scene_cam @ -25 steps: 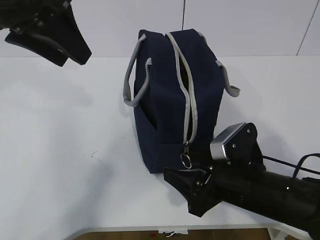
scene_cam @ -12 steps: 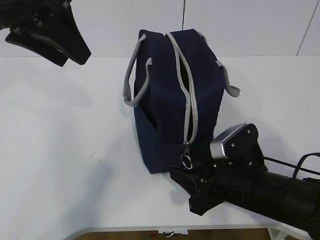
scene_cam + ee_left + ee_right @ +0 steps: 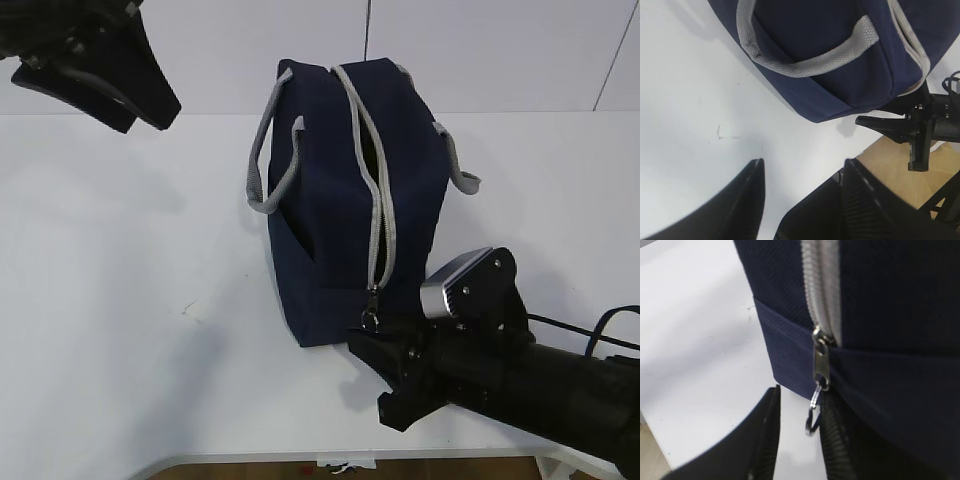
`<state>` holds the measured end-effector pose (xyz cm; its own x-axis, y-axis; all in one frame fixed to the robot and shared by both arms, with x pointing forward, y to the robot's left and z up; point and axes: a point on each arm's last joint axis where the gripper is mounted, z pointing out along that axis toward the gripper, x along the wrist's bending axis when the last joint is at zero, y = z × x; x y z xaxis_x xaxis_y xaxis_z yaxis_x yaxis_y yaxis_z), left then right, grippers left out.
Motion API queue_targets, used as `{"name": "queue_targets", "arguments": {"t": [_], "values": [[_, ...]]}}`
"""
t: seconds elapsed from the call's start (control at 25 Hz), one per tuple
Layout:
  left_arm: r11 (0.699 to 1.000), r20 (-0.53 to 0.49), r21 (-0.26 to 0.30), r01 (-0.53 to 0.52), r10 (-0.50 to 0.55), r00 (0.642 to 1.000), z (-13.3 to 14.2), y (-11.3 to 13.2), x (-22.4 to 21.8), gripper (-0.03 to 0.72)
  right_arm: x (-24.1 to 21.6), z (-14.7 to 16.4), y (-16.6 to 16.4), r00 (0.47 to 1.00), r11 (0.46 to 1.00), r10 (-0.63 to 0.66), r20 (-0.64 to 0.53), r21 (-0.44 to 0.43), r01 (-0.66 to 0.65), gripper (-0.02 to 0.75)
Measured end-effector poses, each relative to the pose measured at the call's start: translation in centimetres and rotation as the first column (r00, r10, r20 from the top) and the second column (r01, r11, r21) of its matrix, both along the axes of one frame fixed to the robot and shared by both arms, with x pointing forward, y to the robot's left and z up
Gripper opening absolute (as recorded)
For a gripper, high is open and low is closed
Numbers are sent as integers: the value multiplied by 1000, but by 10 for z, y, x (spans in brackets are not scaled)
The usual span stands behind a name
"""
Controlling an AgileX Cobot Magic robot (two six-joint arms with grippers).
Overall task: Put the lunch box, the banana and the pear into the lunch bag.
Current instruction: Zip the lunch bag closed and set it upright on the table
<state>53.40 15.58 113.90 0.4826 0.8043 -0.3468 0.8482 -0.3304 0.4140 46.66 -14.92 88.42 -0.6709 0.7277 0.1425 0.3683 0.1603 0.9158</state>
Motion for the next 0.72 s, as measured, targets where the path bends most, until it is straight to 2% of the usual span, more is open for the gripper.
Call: {"name": "queue_targets", "arguments": {"t": [0.72], "values": [[1000, -2, -1, -4, 4, 1000, 0, 0, 0, 361, 3, 0, -3, 999, 999, -52, -8, 10, 52, 209]]}}
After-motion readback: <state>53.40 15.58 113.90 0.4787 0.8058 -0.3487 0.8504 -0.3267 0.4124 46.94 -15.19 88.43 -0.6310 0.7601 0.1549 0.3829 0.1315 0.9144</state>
